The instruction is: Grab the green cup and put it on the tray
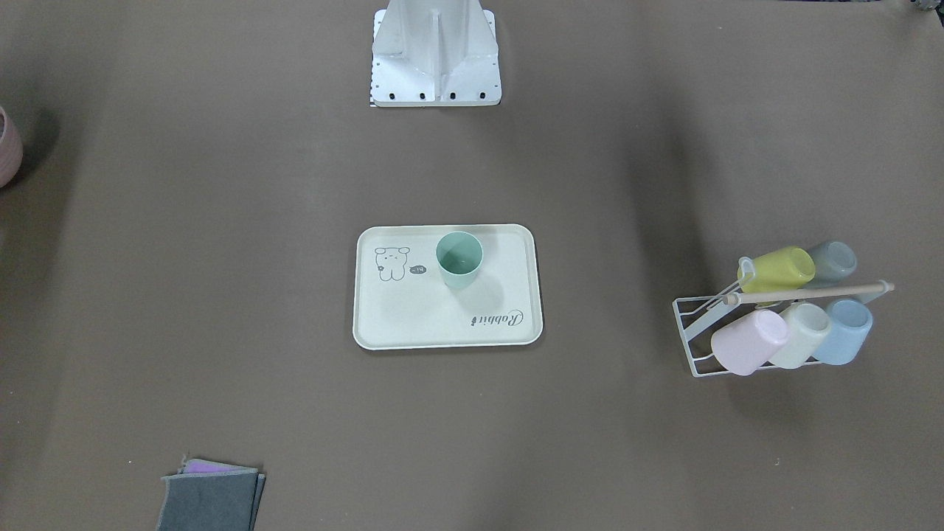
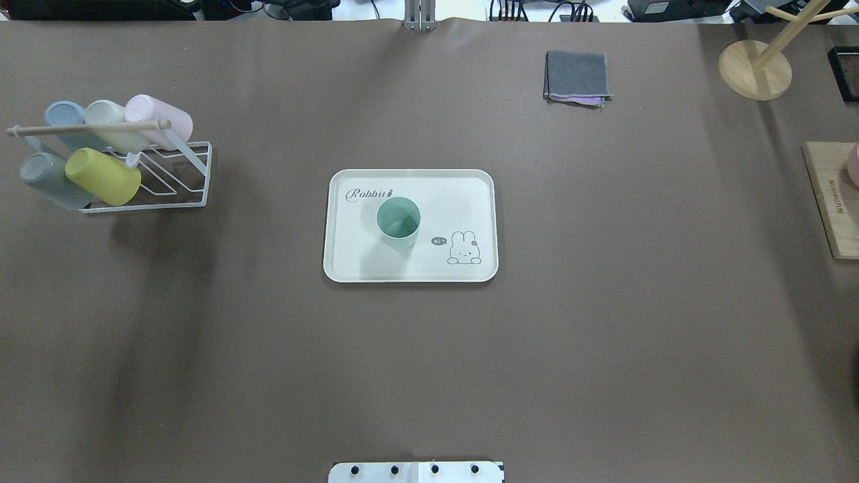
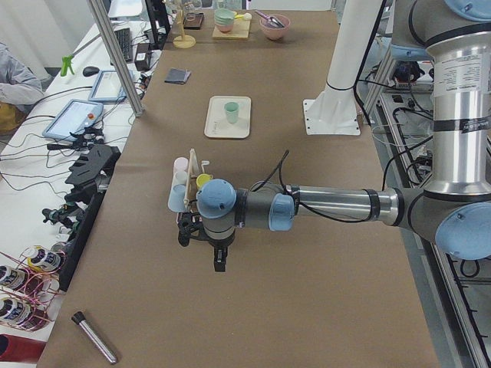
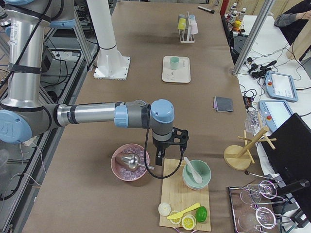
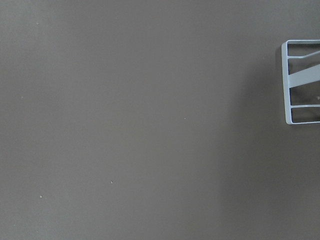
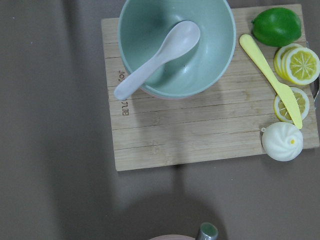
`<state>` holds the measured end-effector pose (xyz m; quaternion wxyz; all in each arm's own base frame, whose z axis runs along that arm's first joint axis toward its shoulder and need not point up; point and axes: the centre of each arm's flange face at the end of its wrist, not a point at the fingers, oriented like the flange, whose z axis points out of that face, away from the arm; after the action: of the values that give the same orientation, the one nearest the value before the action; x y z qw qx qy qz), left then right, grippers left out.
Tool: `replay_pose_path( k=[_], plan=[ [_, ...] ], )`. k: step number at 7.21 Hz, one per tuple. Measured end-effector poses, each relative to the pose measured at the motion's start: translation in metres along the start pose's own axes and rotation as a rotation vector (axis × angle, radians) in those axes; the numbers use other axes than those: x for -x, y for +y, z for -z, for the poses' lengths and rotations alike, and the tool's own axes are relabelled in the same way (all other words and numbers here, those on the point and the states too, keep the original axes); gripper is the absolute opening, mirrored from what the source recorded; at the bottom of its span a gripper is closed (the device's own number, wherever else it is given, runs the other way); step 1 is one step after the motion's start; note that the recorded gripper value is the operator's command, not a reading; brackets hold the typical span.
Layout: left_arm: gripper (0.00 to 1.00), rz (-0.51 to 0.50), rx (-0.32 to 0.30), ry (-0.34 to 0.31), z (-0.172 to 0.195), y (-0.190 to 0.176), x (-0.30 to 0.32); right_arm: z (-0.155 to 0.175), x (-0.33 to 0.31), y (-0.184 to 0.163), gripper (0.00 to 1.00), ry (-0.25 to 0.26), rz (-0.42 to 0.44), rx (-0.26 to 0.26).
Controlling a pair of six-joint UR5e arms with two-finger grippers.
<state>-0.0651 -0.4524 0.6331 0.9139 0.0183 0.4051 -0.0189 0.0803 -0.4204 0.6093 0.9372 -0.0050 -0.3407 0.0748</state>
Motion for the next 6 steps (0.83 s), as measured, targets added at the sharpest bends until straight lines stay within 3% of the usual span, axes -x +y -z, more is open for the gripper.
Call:
replay_pose_path(
  k=[6],
  plan=[
    [0.98,0.031,0.040,0.025,-0.017,-0.003,0.012,-0.001,-0.001,0.008,1.00,-0.006,0.006,0.005]
  ],
)
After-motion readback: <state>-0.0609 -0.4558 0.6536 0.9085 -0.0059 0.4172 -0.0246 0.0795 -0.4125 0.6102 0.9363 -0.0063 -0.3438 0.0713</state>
